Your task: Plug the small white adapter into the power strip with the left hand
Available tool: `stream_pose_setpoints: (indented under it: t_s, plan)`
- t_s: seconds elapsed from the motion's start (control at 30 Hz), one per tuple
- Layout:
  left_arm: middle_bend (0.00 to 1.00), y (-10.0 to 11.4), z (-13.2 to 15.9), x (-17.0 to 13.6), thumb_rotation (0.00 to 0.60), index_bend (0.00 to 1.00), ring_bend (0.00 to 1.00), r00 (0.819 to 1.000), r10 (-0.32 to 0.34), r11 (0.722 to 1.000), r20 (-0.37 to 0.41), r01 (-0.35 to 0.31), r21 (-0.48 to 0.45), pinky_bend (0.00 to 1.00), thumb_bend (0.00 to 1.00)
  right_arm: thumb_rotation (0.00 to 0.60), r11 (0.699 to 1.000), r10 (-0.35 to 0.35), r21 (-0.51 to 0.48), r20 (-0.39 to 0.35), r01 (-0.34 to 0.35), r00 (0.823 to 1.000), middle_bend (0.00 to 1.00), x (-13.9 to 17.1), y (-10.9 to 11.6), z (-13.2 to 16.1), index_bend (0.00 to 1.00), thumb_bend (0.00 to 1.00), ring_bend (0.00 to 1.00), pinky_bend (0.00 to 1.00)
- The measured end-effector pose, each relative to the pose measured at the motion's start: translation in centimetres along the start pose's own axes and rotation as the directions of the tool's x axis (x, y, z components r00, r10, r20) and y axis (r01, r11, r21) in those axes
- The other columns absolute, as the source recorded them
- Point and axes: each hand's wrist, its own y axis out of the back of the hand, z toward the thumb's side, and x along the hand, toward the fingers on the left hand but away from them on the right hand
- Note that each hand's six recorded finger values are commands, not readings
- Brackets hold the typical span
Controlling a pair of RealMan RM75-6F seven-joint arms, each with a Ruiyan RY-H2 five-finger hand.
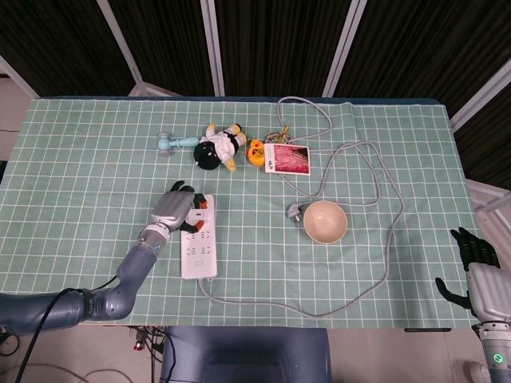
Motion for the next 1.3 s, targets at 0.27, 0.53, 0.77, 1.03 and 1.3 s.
stream_pose_setpoints:
  t_s: [0.27, 0.53, 0.77, 1.03, 1.3]
  plan:
    - [0.65, -0.5, -0.6, -0.3, 0.600, 0.65, 0.15, 1.000, 0.002, 1.000, -0.002, -0.002, -0.015, 0.05, 0.58, 0.600, 1.000, -0.002, -0.001, -0.001, 0.002, 1.000, 0.00, 0.0, 0.0, 0.0, 0.00, 0.39, 0.00, 0.00]
    - [0.55, -0.7, -1.6, -1.0, 0.600, 0.55, 0.15, 1.000, 0.008, 1.000, -0.006, -0.008, -0.013, 0.04, 0.38, 0.600, 1.000, -0.003, -0.001, -0.003, 0.003, 1.000, 0.00, 0.0, 0.0, 0.0, 0.00, 0.39, 0.00, 0.00]
    - [0.34, -0.6, -2.4, -1.3, 0.600, 0.38, 0.08, 1.000, 0.005, 1.000, -0.027, -0.005, -0.002, 0.00, 0.24, 0.600, 1.000, -0.004, 0.001, -0.002, 0.004, 1.000, 0.00, 0.1, 0.0, 0.0, 0.00, 0.39, 0.00, 0.00]
    - [0.16, -0.2, -2.5, -1.4, 0.600, 0.24, 0.01, 0.999, 0.013, 1.000, -0.034, -0.013, 0.003, 0.00, 0.10, 0.600, 1.000, -0.008, 0.000, -0.001, 0.008, 1.000, 0.00, 0.1, 0.1, 0.0, 0.00, 0.39, 0.00, 0.00]
    - [0.13, 1.1, -2.1, -1.5, 0.600, 0.15, 0.00, 0.999, 0.046, 0.998, -0.025, -0.047, -0.036, 0.00, 0.07, 0.600, 1.000, -0.008, -0.002, -0.003, 0.008, 1.000, 0.00, 0.1, 0.1, 0.1, 0.00, 0.39, 0.00, 0.00]
